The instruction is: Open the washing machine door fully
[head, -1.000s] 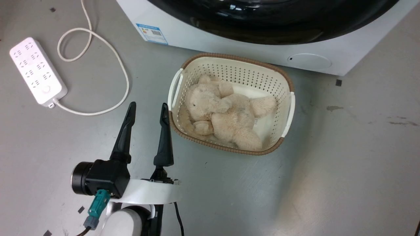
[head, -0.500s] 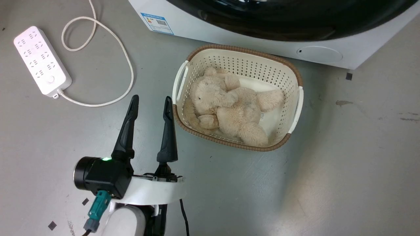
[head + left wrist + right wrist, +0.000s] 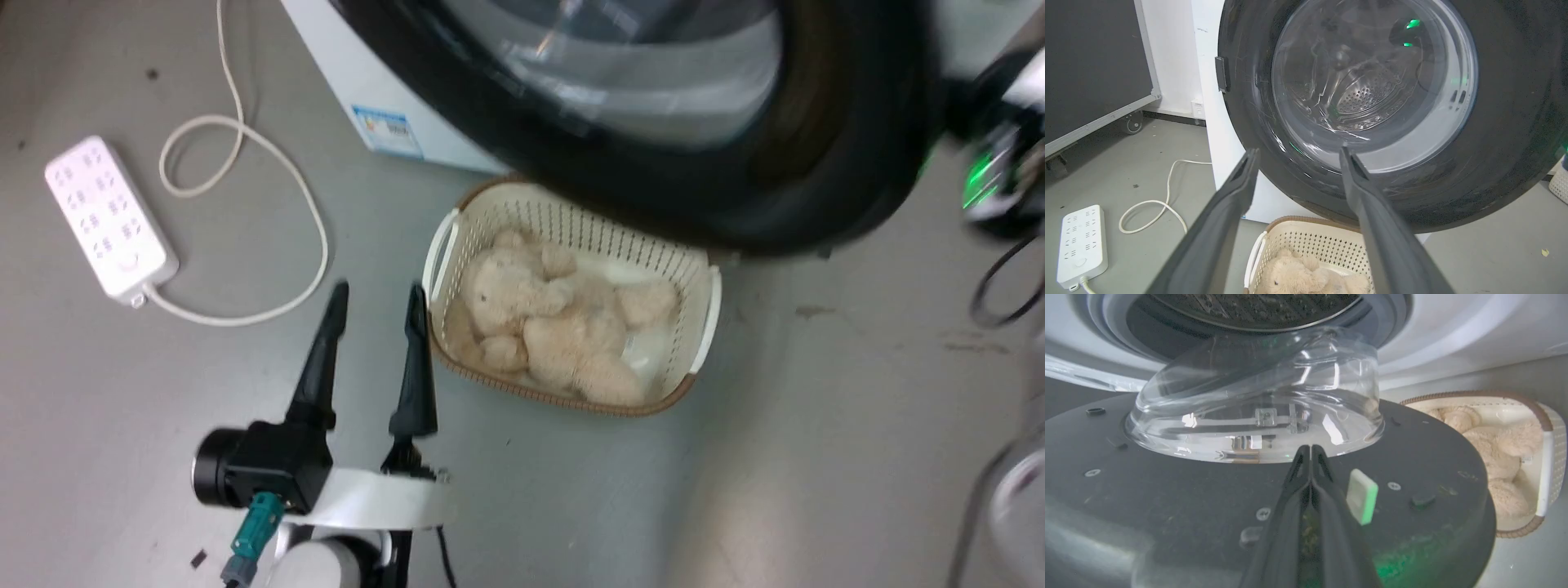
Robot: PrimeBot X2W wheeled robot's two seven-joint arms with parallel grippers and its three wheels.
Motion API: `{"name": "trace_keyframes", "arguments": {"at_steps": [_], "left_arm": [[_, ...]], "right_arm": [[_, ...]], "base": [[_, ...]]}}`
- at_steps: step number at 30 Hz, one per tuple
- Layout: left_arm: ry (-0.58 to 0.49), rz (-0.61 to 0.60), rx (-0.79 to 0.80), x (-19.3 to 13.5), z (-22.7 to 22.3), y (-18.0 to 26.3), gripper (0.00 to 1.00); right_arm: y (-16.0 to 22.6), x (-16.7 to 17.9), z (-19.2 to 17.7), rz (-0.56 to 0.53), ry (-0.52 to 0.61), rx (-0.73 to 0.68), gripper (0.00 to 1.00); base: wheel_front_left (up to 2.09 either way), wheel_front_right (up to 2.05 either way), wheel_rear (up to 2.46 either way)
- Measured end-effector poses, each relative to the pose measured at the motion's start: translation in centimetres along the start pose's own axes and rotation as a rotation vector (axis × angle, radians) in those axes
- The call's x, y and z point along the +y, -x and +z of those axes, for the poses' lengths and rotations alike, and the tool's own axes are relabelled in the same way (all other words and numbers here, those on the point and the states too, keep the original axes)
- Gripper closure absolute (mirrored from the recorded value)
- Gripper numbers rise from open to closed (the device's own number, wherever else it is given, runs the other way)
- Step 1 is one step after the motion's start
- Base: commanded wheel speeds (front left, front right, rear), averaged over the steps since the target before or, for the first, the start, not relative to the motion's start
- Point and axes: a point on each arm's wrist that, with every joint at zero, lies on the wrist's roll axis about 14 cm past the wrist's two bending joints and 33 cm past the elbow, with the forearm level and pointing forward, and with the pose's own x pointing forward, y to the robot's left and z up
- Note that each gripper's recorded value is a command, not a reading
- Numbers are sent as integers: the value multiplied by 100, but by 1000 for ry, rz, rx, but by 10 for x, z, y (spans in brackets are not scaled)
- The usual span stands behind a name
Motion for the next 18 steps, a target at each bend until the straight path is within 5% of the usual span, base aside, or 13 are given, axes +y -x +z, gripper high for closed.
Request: {"name": "trace_keyframes", "arguments": {"at_steps": [7,18], "left_arm": [[4,-27,8,-1,4,20,0],[13,-55,-12,-1,18,47,0]], "right_arm": [[28,-2,-52,14,-2,104,100],[31,29,-170,183,31,409,100]], "base": [[0,0,0],[0,0,0]]}}
